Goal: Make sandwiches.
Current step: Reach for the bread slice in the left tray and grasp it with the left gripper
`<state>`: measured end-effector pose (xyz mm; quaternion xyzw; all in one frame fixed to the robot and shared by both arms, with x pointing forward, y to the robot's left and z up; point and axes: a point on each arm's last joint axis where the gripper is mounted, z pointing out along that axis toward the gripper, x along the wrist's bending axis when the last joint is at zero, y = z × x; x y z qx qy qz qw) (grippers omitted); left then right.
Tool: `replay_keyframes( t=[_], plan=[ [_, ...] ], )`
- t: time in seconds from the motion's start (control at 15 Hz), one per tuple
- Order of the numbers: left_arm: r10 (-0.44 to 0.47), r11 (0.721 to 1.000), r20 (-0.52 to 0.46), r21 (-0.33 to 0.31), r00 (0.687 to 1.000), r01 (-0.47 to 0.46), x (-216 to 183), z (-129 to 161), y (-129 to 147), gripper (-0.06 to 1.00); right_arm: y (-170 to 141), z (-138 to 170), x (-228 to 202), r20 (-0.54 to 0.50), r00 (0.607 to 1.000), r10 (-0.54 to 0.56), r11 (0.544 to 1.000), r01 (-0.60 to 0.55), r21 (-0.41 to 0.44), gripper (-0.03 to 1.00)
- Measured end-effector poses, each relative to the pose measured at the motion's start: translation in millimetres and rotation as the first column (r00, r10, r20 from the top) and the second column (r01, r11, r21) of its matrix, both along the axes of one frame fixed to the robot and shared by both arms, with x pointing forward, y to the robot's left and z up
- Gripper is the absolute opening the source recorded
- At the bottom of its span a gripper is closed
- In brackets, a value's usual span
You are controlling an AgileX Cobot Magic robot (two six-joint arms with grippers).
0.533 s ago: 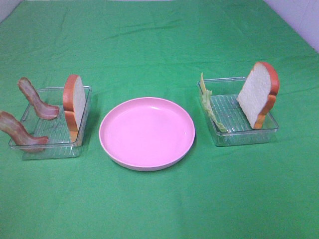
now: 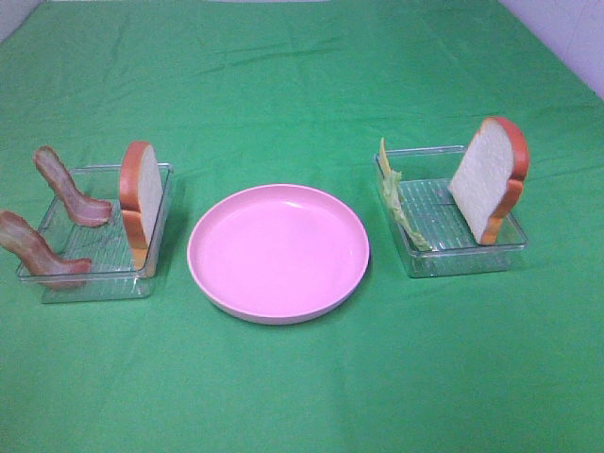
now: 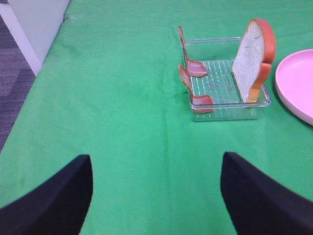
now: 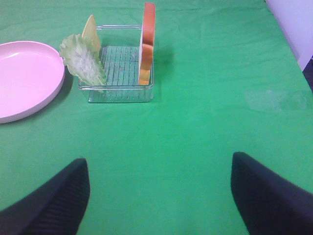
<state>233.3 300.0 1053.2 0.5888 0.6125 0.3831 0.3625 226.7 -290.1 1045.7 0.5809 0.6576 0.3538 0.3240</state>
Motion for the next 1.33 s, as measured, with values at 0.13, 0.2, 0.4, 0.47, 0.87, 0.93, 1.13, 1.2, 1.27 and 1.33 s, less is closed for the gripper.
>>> replay_keyframes(
  t=[0.13,0.2,0.4,0.47,0.87,0.93,1.13,1.2,1.27,1.33],
  plan=[
    [0.000,1.000,0.000,0.000,1.000,0.000,0.0,0.0,0.0,0.70,0.0,0.0,0.0,0.000,1.000,0.000,1.000,0.000,0.000,0.75],
    [0.000,1.000,0.000,0.000,1.000,0.000,0.0,0.0,0.0,0.70,0.0,0.0,0.0,0.000,1.000,0.000,1.000,0.000,0.000,0.75],
    [0.000,1.000,0.000,0.000,1.000,0.000,0.0,0.0,0.0,0.70,0.0,0.0,0.0,0.000,1.000,0.000,1.000,0.000,0.000,0.75],
    [0.000,1.000,0.000,0.000,1.000,0.000,0.0,0.0,0.0,0.70,0.0,0.0,0.0,0.000,1.000,0.000,1.000,0.000,0.000,0.75],
    [0.000,1.000,0.000,0.000,1.000,0.000,0.0,0.0,0.0,0.70,0.0,0.0,0.0,0.000,1.000,0.000,1.000,0.000,0.000,0.75],
    [0.000,1.000,0.000,0.000,1.000,0.000,0.0,0.0,0.0,0.70,0.0,0.0,0.0,0.000,1.000,0.000,1.000,0.000,0.000,0.75],
    [0.000,1.000,0.000,0.000,1.000,0.000,0.0,0.0,0.0,0.70,0.0,0.0,0.0,0.000,1.000,0.000,1.000,0.000,0.000,0.75],
    [0.000,1.000,0.000,0.000,1.000,0.000,0.0,0.0,0.0,0.70,0.0,0.0,0.0,0.000,1.000,0.000,1.000,0.000,0.000,0.75],
    [0.000,1.000,0.000,0.000,1.000,0.000,0.0,0.0,0.0,0.70,0.0,0.0,0.0,0.000,1.000,0.000,1.000,0.000,0.000,0.75],
    [0.000,1.000,0.000,0.000,1.000,0.000,0.0,0.0,0.0,0.70,0.0,0.0,0.0,0.000,1.000,0.000,1.000,0.000,0.000,0.75]
  ],
)
